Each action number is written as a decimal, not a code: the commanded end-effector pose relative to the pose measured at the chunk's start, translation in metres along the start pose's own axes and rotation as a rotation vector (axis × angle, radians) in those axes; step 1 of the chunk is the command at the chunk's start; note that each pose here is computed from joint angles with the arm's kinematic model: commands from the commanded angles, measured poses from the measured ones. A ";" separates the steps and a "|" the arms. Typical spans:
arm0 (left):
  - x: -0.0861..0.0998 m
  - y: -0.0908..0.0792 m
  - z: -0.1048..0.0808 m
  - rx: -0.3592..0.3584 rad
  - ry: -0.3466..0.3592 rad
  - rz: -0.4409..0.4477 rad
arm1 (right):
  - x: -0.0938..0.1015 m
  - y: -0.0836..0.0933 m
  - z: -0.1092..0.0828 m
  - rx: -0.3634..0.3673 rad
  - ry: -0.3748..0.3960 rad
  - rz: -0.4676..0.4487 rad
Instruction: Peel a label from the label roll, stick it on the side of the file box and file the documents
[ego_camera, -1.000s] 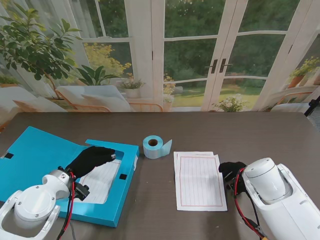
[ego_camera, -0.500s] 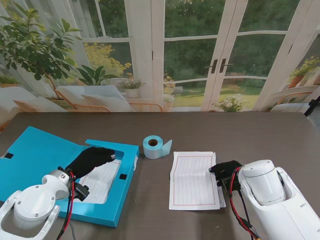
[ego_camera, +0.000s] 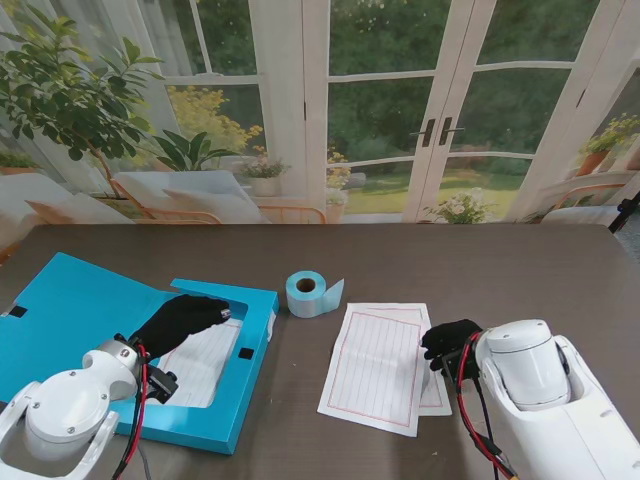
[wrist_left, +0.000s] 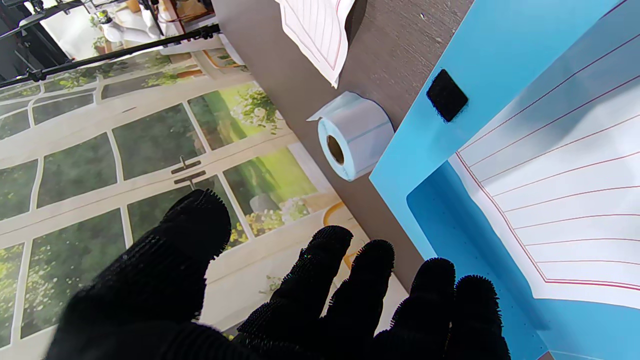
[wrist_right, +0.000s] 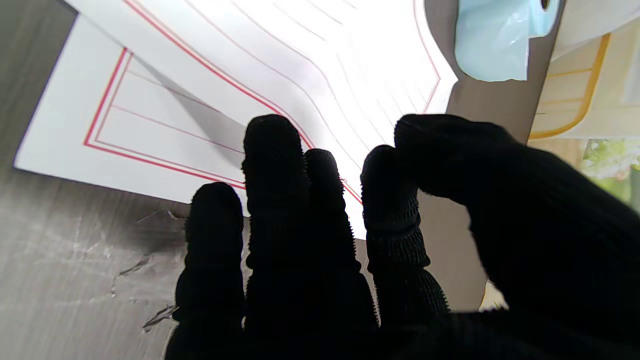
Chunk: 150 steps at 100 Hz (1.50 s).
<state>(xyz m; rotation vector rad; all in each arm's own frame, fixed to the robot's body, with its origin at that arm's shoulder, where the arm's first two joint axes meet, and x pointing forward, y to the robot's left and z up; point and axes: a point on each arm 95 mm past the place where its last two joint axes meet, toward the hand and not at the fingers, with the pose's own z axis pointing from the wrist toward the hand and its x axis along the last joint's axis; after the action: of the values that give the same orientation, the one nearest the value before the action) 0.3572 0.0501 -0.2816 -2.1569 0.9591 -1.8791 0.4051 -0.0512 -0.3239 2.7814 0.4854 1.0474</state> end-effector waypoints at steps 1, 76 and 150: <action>0.002 0.003 -0.002 -0.019 0.000 -0.009 | -0.007 -0.003 -0.001 0.000 -0.059 -0.056; 0.000 0.004 -0.003 -0.026 -0.001 -0.017 | -0.014 -0.011 -0.004 0.047 -0.203 -0.405; -0.001 0.005 -0.001 -0.032 0.003 -0.019 | -0.008 -0.019 0.007 0.130 -0.186 -0.318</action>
<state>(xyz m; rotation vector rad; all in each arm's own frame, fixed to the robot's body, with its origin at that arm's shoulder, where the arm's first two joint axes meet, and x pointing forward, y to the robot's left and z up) 0.3549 0.0491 -0.2830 -2.1782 0.9583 -1.8844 0.4037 -0.0386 -0.3330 2.6729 1.0528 0.7568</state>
